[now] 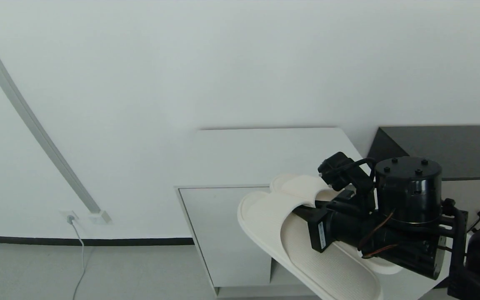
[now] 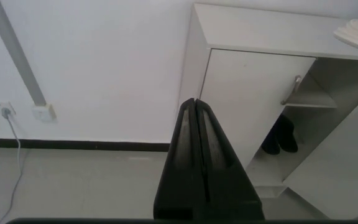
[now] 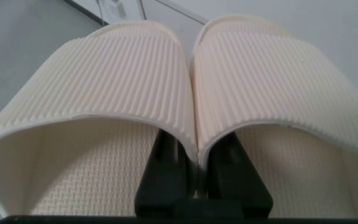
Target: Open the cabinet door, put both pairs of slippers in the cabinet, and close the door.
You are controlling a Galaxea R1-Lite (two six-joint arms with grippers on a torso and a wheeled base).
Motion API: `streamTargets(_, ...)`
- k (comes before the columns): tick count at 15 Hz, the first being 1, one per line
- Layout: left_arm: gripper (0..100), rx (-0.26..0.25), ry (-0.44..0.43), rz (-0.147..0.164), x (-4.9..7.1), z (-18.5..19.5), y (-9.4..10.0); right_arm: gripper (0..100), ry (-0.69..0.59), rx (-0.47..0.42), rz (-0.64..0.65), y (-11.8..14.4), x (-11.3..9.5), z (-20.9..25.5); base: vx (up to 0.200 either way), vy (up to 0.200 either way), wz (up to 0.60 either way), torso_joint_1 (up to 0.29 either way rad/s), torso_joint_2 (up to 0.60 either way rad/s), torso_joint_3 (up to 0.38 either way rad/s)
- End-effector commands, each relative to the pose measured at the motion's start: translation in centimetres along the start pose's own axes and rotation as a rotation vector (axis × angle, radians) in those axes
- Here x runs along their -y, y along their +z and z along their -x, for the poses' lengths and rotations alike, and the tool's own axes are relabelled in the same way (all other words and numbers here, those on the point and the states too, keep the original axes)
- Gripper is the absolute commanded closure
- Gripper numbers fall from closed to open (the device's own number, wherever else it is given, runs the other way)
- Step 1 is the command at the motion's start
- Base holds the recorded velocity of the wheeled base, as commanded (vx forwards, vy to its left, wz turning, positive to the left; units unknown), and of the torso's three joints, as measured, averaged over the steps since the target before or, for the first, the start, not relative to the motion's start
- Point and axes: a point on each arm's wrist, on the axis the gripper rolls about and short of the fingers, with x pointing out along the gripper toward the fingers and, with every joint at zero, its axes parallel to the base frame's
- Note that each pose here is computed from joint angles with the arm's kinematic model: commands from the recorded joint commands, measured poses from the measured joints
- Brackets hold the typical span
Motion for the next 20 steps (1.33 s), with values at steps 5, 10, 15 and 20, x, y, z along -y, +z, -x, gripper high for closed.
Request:
streamTargets(5,100,0.0,0.0,0.001,0.0,0.0,-0.01,100,0.001,0.003,0.0,0.04,-0.01,0.02,0.0,-0.2,0.0,0.001,0.0,0.001)
streamTargets(10,100,0.0,0.0,0.001,0.0,0.0,-0.01,100,-0.006,0.052,-0.004,-0.14,0.07,-0.42,0.0,-0.04,0.0,0.0,0.0,0.001)
streamTargets(15,100,0.0,0.0,0.001,0.0,0.0,-0.01,100,-0.012,0.044,-0.002,-0.39,0.04,-0.5,0.0,0.0,0.0,0.0,0.0,0.0)
streamTargets(20,100,0.0,0.0,0.001,0.0,0.0,-0.01,100,-0.012,0.04,-0.002,-0.52,0.05,-0.47,0.0,0.0,0.0,-0.025,0.05,0.029)
